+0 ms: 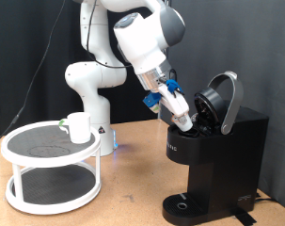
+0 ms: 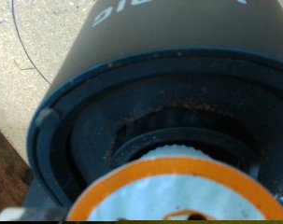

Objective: Make a cup of coffee with the keurig machine

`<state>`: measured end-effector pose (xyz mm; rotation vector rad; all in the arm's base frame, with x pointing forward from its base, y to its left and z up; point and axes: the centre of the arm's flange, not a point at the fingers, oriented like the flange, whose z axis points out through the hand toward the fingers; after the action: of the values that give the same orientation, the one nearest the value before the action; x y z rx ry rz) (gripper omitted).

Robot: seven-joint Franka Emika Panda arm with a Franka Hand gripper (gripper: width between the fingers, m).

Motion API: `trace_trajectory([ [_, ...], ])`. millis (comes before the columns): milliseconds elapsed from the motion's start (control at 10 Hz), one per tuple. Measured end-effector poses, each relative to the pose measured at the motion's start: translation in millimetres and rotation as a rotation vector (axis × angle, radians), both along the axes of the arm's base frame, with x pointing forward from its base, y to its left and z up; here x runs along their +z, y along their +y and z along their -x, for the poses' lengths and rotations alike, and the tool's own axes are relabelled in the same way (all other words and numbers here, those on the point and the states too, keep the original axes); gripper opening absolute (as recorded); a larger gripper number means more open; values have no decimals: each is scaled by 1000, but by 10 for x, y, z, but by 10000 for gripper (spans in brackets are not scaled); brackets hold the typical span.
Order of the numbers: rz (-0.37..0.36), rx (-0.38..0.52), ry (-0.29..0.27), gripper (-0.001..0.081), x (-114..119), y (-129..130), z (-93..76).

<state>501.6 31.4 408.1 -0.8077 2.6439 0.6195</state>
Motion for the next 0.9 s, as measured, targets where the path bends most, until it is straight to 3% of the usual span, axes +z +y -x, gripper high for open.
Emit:
trace_trajectory([
  [900, 12, 7, 4, 385, -106, 102, 35],
])
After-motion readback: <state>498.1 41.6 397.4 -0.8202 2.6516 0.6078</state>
